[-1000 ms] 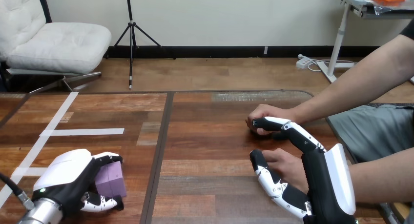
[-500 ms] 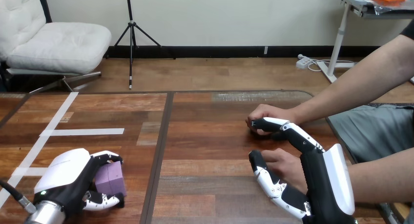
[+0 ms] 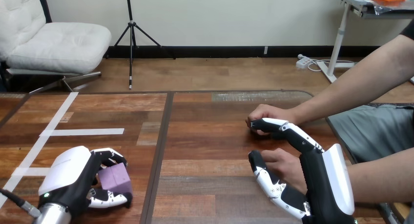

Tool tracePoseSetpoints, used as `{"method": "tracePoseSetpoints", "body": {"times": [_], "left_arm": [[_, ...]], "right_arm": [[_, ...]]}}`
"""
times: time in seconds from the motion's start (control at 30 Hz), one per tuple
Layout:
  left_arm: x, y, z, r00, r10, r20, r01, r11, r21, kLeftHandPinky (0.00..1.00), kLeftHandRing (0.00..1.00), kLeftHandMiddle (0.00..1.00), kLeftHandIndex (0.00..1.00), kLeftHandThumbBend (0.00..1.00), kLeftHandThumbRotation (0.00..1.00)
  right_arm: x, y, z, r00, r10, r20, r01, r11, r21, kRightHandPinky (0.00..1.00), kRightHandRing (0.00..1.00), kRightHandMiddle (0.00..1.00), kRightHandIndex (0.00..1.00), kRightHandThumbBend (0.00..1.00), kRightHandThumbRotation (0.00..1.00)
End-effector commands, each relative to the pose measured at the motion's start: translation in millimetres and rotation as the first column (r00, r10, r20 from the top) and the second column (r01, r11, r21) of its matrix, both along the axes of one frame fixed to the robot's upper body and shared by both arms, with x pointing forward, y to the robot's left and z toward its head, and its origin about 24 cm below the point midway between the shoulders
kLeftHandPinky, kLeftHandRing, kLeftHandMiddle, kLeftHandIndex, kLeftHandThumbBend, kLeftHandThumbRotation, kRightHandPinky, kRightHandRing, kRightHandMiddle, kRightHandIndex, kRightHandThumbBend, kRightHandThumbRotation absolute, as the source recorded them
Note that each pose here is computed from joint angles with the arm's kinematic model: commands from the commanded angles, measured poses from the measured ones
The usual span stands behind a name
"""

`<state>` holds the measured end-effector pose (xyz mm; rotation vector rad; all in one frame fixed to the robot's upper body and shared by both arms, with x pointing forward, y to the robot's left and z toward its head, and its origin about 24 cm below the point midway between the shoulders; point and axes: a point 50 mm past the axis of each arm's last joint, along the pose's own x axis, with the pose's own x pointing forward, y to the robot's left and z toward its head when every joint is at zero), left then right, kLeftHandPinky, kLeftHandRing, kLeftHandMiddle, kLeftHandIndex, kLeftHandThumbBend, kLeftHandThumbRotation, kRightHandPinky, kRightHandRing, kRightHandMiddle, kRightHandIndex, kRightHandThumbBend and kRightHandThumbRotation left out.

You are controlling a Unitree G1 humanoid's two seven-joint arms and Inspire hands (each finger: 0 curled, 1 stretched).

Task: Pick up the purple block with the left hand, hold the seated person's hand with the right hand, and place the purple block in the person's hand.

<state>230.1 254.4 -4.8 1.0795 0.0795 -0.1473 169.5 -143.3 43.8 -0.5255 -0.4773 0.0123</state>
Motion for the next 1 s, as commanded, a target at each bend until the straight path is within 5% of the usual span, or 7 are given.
{"method": "tracePoseSetpoints", "body": {"times": [0.0, 0.97], "left_arm": [[16.3, -4.4, 15.1, 0.994, 0.013, 0.113, -0.009, 0.999, -0.042, 0.42, 0.44, 0.49, 0.50, 0.70, 0.00], [14.2, -11.2, 6.1, 0.988, 0.081, 0.128, -0.065, 0.991, -0.121, 0.37, 0.41, 0.46, 0.47, 0.71, 0.00]], "right_arm": [[6.6, -1.4, 16.5, 0.996, 0.004, 0.093, -0.003, 1.000, -0.007, 0.68, 0.72, 0.71, 0.68, 0.31, 0.32], [6.5, -0.5, 16.0, 0.996, -0.001, 0.092, 0.001, 1.000, -0.006, 0.70, 0.72, 0.71, 0.69, 0.32, 0.31]]}}
